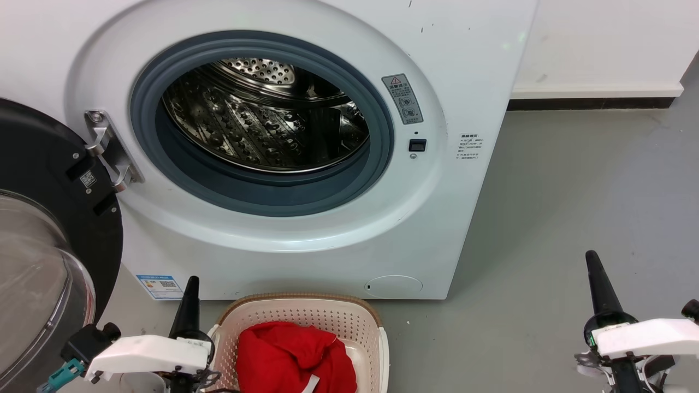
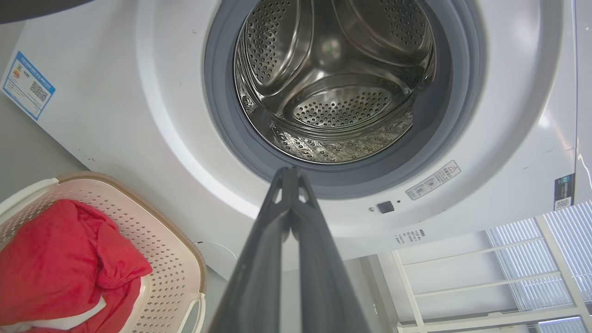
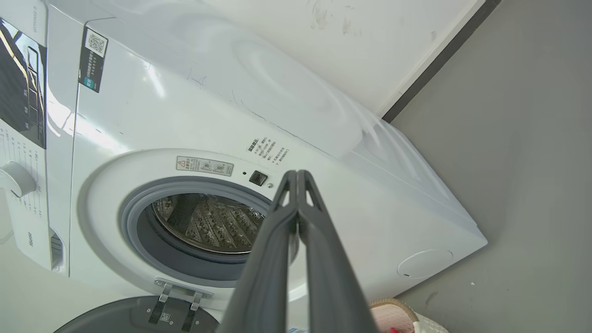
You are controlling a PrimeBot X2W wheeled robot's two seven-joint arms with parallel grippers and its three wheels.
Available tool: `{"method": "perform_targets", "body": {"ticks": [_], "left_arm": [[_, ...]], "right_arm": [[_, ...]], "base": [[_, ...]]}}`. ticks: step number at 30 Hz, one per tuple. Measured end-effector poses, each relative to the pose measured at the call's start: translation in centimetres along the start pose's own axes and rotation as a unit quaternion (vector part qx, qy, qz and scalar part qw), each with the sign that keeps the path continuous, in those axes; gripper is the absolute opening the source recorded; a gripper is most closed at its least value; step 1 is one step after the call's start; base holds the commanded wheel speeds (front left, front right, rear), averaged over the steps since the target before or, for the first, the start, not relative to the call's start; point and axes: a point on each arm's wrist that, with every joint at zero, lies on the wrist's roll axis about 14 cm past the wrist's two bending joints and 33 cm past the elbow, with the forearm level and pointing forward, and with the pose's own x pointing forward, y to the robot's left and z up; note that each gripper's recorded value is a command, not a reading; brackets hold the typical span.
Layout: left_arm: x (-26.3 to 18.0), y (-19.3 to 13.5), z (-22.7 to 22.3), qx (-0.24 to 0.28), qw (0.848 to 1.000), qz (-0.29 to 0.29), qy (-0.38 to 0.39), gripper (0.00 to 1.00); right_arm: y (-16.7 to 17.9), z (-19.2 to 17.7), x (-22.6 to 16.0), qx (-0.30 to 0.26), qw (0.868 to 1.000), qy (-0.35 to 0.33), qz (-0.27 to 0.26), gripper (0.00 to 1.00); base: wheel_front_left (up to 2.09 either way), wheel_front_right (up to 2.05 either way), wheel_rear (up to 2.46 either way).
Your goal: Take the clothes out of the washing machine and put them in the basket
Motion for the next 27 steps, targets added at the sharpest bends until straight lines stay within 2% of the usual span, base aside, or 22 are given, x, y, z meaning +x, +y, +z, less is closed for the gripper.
{"method": "perform_targets", "body": {"ticks": [27], "left_arm": [[0.49, -0.52, 0.44, -0.138, 0.990, -0.015, 0.006, 0.00]], "right_arm": [[0.02, -0.27, 0.53, 0.143, 0.990, 0.013, -0.001, 0.00]], "base": [[0.00, 0.00, 0.00]]}}
